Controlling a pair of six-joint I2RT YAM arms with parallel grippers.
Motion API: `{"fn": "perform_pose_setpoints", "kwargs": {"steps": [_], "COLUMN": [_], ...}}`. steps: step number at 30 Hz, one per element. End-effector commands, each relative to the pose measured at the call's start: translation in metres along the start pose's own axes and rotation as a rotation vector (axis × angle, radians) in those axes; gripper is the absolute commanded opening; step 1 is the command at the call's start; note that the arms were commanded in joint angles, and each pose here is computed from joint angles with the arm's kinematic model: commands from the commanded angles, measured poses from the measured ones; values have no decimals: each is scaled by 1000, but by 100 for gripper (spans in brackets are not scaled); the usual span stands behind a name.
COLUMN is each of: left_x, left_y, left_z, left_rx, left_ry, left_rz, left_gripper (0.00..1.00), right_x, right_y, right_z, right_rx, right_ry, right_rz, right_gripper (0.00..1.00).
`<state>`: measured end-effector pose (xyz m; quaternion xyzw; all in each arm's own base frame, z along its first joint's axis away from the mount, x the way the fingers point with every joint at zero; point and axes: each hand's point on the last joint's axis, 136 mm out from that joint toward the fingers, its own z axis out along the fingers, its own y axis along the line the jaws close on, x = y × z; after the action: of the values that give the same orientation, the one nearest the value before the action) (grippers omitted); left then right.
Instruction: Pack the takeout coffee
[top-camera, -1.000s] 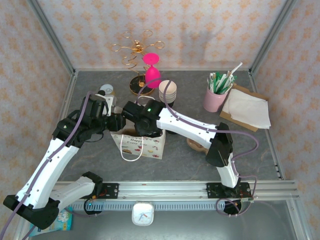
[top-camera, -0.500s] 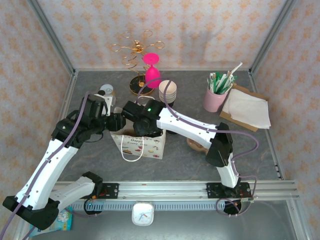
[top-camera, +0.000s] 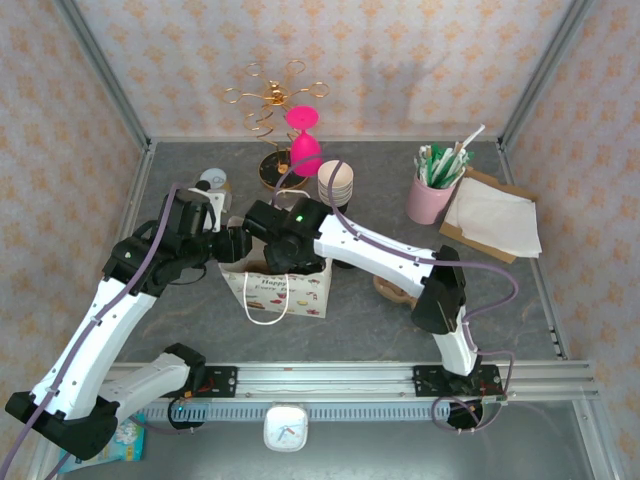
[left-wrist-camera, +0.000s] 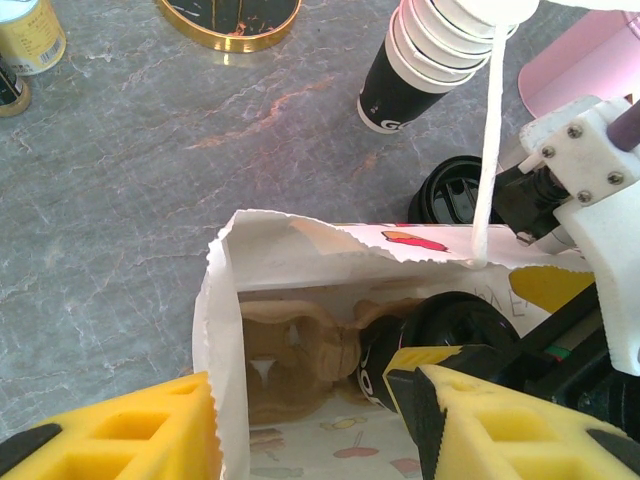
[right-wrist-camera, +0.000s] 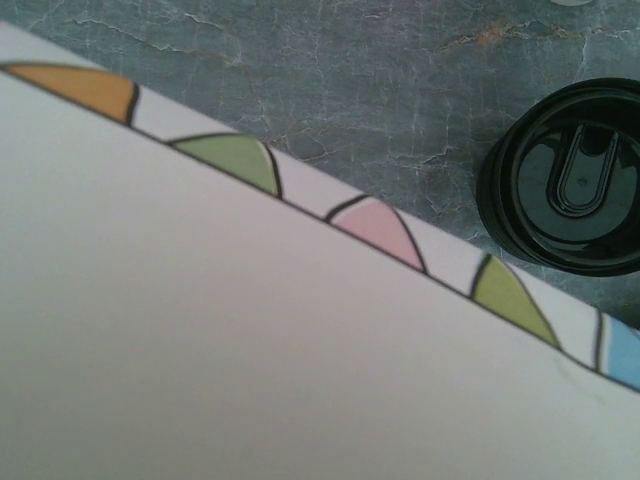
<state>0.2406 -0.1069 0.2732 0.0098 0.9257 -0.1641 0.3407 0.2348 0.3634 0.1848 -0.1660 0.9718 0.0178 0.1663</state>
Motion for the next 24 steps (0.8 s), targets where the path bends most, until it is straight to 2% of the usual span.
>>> {"fn": "perform_pose_setpoints", "kwargs": {"steps": [1,24], "left_x": [-4,-7], "left_y": [0,9], "left_z": [-12,-10], "left_rx": [-3,-61], "left_ry": [-19,-16], "left_rz": [-10,-25], "left_gripper": [53,53], "right_x": [-4,-11], "right_y": [-4,-4], "right_z": [-27,-57], "right_rx": [-21,-87], "right_ry": [-44,-93], "right_rz": [10,25], "right_gripper": [87,100]}}
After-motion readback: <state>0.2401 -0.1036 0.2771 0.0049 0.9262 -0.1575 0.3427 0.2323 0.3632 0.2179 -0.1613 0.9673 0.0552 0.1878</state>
